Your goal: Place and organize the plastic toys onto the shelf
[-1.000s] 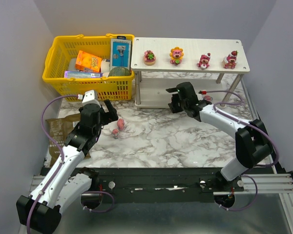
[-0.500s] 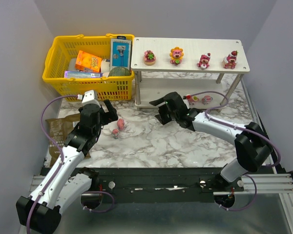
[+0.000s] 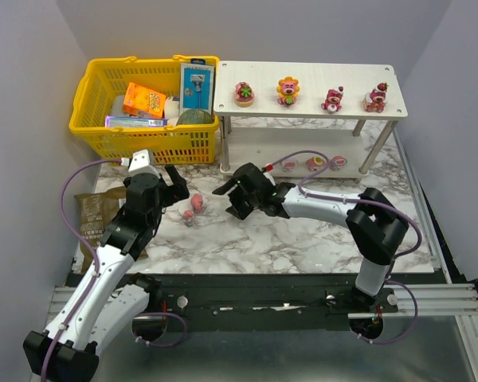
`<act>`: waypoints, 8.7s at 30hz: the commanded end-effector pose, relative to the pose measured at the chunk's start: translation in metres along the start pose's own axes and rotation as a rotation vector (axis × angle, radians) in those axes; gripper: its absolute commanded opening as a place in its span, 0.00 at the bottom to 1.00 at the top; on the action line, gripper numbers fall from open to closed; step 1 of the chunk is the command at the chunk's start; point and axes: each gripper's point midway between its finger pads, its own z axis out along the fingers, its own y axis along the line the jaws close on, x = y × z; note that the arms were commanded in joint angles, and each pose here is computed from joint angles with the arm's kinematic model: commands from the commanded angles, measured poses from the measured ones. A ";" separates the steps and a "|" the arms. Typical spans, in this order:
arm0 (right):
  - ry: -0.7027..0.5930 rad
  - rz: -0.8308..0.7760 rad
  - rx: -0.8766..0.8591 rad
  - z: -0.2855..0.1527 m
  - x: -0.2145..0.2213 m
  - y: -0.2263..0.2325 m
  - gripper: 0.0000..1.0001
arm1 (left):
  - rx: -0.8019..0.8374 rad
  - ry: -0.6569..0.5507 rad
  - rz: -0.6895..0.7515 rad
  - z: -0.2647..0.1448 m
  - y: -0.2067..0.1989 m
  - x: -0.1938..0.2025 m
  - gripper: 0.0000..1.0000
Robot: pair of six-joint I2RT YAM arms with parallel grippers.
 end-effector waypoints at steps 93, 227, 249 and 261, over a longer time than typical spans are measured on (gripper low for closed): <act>-0.039 -0.492 -0.184 0.050 0.027 0.038 0.11 | -0.021 0.001 0.001 -0.004 0.005 0.001 0.99; -0.453 0.274 0.178 -0.029 -0.129 -0.018 0.34 | -0.031 -0.013 0.003 -0.020 0.012 -0.002 0.99; -0.582 0.462 0.097 -0.039 -0.183 0.008 0.34 | -0.037 -0.008 0.007 -0.018 0.013 0.000 0.99; -0.559 0.493 0.051 -0.043 -0.183 0.016 0.34 | -0.037 -0.004 0.008 -0.016 0.012 0.001 0.99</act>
